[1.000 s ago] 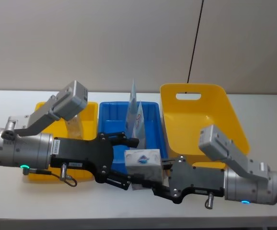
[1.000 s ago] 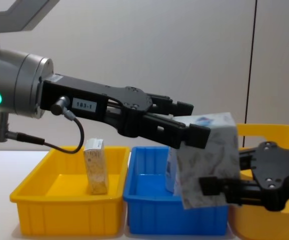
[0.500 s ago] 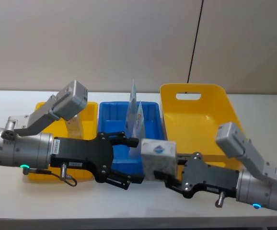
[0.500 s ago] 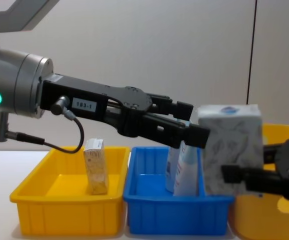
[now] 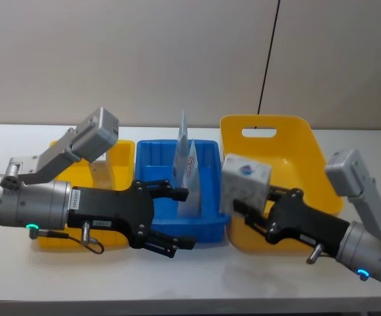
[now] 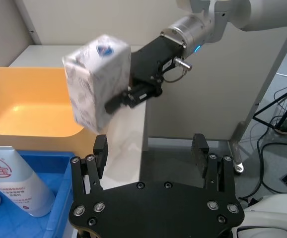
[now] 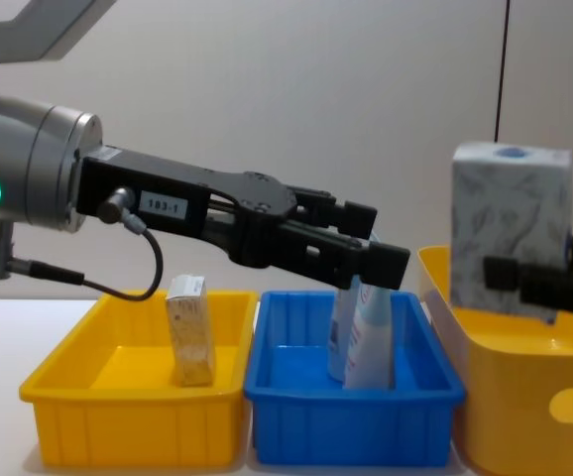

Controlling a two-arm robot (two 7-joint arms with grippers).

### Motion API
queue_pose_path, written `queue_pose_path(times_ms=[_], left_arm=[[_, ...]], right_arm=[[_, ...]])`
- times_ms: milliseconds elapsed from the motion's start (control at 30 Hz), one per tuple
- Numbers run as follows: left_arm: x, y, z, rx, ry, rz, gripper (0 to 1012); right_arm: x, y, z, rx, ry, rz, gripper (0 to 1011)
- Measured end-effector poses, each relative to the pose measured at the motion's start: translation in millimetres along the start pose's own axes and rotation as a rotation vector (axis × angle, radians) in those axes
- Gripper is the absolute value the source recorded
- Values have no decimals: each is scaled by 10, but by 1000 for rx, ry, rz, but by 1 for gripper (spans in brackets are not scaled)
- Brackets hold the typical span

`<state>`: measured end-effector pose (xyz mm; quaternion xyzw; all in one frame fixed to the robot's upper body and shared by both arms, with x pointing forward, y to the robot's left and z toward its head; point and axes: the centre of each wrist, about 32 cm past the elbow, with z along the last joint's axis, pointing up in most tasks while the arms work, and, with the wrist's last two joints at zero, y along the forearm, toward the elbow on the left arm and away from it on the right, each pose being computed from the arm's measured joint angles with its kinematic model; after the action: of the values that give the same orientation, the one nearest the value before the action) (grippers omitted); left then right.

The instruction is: Bimanual collaborative sorting of washing and personal care products

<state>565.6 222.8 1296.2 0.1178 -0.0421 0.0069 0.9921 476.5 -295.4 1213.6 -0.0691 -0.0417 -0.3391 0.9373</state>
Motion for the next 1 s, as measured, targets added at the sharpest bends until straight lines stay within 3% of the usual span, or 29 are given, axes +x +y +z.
queue_pose_path(times_ms=[233,467,767,1000], left_arm=[[3,46,-8,-1,31,36,1001],[-27,85,-16,-16,65,103,1001],[-124,55,-35,-28,137,218,1001],[-205,0,-28,-22,183,295,1001]], right_arm=[[-17,-31,27,34,14,-98,373],[-32,-42,53,69,25,-211,373],[-60,7,82,94,34,-370,373],[-61,75,100,89,47,-450,373]])
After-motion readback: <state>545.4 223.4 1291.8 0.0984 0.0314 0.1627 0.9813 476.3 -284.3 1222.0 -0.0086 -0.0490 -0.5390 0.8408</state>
